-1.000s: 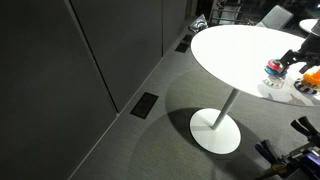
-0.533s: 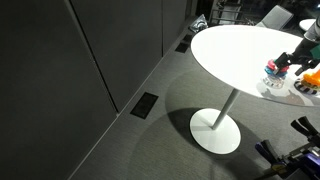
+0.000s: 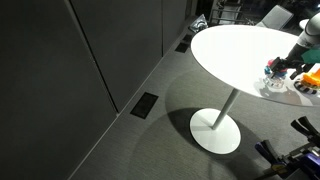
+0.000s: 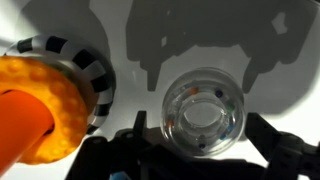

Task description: Put the clear ring on the orange stand

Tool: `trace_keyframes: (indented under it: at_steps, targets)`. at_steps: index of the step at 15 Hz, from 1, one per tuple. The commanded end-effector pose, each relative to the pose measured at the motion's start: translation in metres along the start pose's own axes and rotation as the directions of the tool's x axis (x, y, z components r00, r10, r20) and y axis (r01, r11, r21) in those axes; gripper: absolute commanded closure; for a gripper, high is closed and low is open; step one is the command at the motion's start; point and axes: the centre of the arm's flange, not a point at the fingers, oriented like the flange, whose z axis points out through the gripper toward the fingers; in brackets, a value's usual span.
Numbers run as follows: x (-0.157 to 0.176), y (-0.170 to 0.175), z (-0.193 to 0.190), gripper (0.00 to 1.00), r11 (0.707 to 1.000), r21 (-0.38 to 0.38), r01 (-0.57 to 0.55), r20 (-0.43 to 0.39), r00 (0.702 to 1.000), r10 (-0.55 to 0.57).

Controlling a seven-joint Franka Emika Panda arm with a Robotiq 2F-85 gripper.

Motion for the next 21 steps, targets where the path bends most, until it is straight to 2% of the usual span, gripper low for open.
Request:
trace_keyframes:
  at_steps: [1, 21]
  targets:
    - [0.008, -0.008, 0.009, 0.00, 1.000, 0.008, -0.021, -0.006, 1.000, 0.021]
    - [0.006, -0.009, 0.029, 0.00, 1.000, -0.025, -0.019, 0.026, 0.999, 0.019]
